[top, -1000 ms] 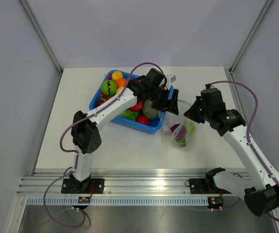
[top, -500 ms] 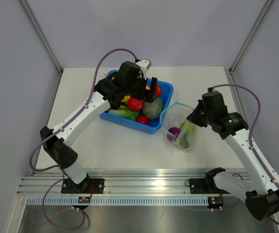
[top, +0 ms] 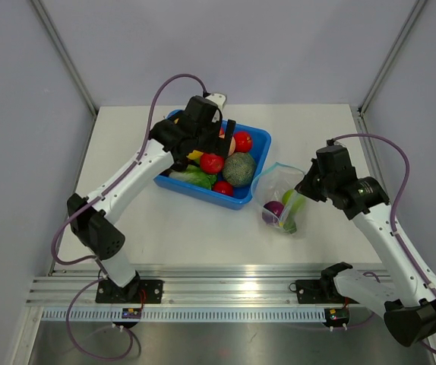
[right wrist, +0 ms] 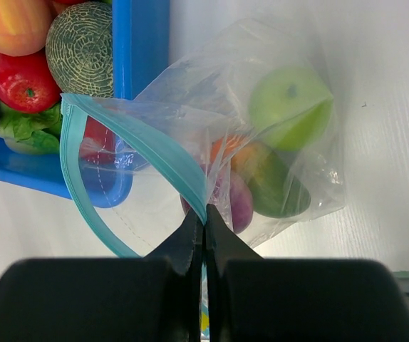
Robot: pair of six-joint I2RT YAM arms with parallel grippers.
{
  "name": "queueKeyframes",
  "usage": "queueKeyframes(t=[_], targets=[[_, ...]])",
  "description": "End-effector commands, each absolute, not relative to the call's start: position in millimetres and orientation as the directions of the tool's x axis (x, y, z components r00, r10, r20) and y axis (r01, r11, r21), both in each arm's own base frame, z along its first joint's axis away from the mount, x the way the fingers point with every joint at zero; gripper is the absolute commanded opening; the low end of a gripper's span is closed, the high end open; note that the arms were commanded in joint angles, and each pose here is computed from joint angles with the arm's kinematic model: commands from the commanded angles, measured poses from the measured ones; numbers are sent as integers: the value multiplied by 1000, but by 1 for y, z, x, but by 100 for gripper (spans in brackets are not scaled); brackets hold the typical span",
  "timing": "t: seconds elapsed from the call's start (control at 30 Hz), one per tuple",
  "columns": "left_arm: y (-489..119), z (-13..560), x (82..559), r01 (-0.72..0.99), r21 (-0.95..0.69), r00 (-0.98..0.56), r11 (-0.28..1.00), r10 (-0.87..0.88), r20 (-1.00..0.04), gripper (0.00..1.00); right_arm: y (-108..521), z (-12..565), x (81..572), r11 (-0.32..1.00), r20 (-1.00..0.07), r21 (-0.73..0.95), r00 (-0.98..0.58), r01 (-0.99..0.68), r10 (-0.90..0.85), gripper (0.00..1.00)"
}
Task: Place the food in the zip-top bag and seal the zipper
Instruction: Place the fake vegetable in the zipper food storage bag, then pick up the fake fruit from the bin.
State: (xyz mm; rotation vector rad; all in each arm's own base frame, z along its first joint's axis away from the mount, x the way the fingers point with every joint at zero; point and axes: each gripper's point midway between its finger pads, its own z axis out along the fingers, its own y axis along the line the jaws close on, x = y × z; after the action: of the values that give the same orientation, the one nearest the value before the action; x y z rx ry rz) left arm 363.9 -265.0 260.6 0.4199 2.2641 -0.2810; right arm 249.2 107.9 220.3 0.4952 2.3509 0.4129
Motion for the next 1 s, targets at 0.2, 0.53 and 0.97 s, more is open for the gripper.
queueKeyframes(t=[0.2, 0.53, 0.97], targets=[[-279, 305, 401, 360, -72, -551, 930, 149, -821, 93, 106, 230, 257, 882, -596, 417, -667, 217, 446, 0], [-289, 270, 436, 315, -15, -540, 949, 166, -825, 99, 104, 234, 254, 884, -604, 417, -662, 211, 443, 0], [-304, 195, 480, 347, 72, -593, 935, 278, -756, 99, 106, 236, 258, 888, -606, 414, -667, 202, 434, 0]])
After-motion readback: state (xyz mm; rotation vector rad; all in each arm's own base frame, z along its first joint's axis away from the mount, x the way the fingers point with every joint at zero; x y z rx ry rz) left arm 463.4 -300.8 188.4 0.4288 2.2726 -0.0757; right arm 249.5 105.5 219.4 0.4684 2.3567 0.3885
